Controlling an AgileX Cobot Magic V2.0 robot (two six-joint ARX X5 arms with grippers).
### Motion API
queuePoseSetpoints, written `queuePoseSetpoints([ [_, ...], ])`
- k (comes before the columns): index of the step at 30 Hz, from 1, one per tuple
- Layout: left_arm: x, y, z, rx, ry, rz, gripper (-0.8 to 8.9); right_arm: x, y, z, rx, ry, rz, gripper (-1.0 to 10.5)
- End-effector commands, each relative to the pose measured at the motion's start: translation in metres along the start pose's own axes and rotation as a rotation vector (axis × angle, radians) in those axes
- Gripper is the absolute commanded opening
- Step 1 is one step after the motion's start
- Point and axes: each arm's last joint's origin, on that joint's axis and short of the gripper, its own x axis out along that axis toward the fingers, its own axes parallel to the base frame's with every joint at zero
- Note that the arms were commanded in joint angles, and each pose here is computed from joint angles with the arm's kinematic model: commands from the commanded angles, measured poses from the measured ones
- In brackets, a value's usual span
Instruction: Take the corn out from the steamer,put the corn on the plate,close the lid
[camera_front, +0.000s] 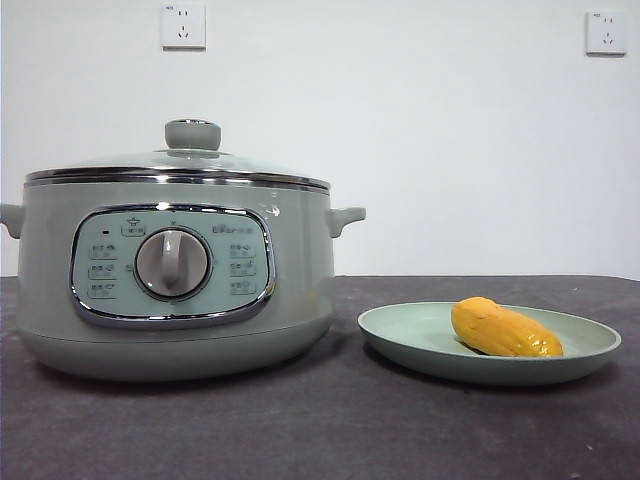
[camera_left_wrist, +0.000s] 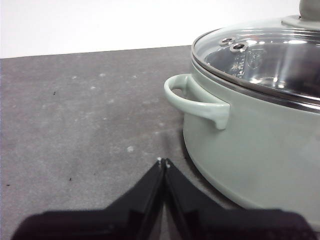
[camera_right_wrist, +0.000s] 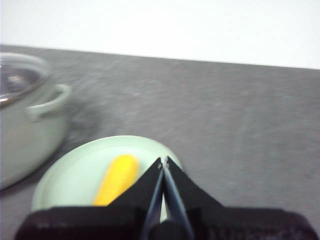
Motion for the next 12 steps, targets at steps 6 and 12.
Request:
queuePoseSetpoints([
  [6, 0.001, 0.0, -0.004, 0.001, 0.013, 0.001, -0.04, 0.011, -0.002, -0.042, -0.021, -0.062, -0.041, 0.0],
  [12, 0.001, 0.0, -0.004, 0.001, 0.013, 0.001, -0.04, 0.015, -0.001, -0.062, -0.011, -0.037, -0.039, 0.0],
])
